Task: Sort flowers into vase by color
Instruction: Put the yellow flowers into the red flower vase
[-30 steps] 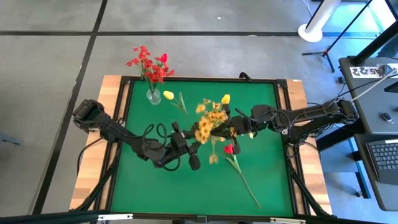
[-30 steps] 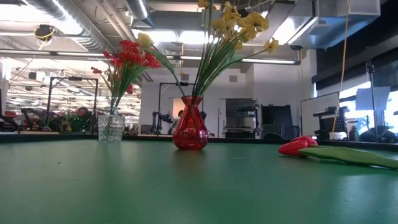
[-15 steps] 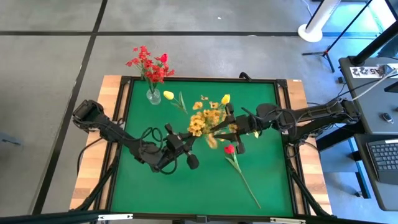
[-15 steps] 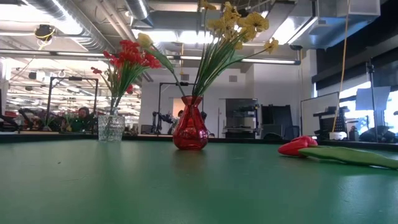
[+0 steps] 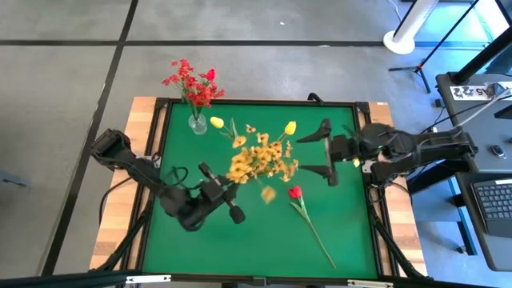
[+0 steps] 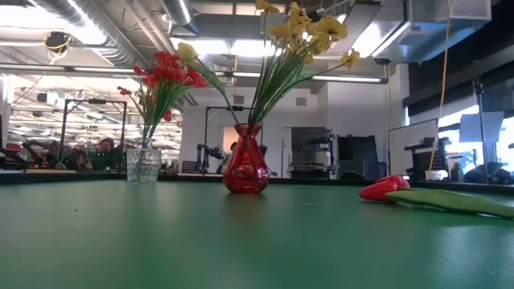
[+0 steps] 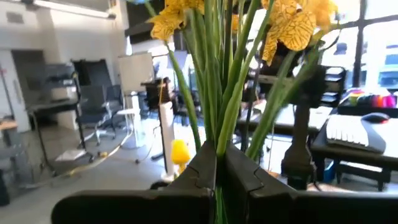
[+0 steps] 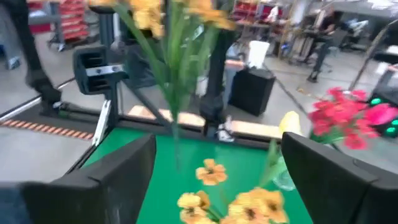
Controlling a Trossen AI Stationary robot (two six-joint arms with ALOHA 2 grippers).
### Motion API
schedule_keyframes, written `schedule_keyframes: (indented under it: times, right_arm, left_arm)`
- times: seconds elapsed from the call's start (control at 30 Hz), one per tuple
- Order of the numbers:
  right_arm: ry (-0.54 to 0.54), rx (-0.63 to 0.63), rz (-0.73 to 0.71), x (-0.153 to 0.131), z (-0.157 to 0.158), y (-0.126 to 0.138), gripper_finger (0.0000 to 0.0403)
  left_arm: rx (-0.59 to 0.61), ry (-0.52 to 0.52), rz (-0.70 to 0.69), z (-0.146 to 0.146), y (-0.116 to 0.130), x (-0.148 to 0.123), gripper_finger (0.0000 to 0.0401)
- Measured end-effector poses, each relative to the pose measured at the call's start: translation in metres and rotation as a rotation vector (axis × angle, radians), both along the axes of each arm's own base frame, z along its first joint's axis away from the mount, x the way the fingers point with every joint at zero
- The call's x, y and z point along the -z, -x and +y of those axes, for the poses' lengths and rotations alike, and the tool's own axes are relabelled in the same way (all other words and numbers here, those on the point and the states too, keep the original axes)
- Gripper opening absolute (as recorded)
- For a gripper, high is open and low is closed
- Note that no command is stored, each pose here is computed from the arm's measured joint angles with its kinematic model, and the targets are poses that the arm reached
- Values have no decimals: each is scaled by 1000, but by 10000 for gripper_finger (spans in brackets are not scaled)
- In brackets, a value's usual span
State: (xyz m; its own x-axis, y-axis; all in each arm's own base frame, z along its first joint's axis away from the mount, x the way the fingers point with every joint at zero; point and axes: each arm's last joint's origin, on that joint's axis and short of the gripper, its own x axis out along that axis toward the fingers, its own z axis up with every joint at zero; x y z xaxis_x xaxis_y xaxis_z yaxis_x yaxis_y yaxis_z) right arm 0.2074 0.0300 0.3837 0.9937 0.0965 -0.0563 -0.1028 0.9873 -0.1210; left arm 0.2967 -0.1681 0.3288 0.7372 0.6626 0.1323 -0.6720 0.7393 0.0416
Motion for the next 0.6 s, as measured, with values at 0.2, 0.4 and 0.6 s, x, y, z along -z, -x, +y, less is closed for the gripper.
schedule_keyframes:
  times: [0.2,0.4,0.6]
  right_arm:
    - [-5,45,23,-6,-6,29,320]
    - [-11,86,121,2,-9,42,290]
    - [-11,102,228,25,-9,39,271]
  left_arm:
    - [61,-16,-39,15,15,6,0]
    - [278,55,-227,57,36,52,0]
    - [301,76,-317,94,47,86,0]
